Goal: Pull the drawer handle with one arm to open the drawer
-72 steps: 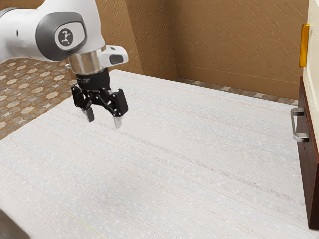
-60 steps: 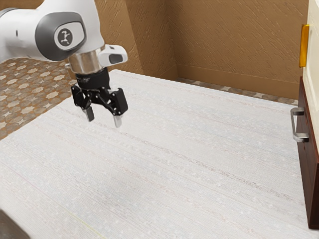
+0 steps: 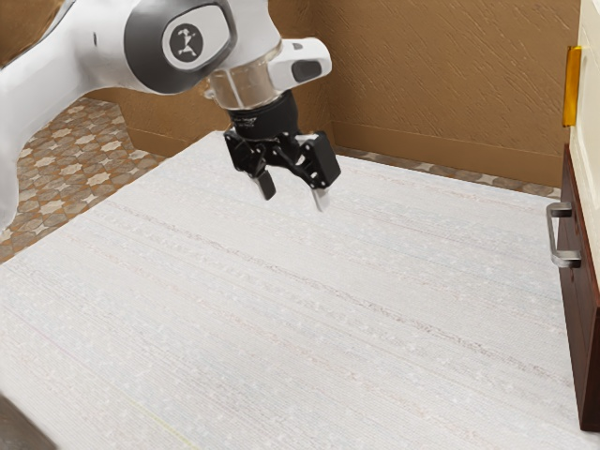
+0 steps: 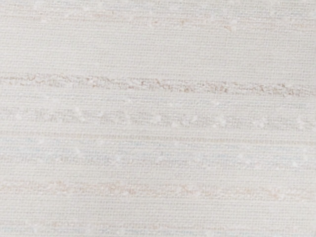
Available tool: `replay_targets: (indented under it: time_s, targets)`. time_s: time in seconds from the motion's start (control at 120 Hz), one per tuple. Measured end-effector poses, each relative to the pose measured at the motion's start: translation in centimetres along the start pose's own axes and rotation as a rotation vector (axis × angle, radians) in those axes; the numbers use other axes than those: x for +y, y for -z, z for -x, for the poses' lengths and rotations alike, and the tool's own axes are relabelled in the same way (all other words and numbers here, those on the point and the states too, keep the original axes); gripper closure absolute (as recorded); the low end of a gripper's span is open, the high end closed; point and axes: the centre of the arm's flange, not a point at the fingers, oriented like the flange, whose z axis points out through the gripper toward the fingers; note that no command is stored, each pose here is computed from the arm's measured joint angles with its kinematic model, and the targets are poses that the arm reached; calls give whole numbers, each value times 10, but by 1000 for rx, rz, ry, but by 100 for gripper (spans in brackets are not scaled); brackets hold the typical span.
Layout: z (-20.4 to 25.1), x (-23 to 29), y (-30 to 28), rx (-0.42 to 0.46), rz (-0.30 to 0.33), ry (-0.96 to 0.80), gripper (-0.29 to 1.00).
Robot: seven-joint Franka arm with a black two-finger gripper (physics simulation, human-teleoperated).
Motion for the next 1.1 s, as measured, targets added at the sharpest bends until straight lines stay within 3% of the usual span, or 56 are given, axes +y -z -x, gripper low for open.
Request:
replay_targets:
  time_s: [0.2, 0.608, 1.1]
  targets:
    - [-19, 24, -28, 1, 74, 24, 0]
    - [-83, 57, -95, 62, 316, 143, 0]
    - [-110, 100, -126, 111, 486, 187, 0]
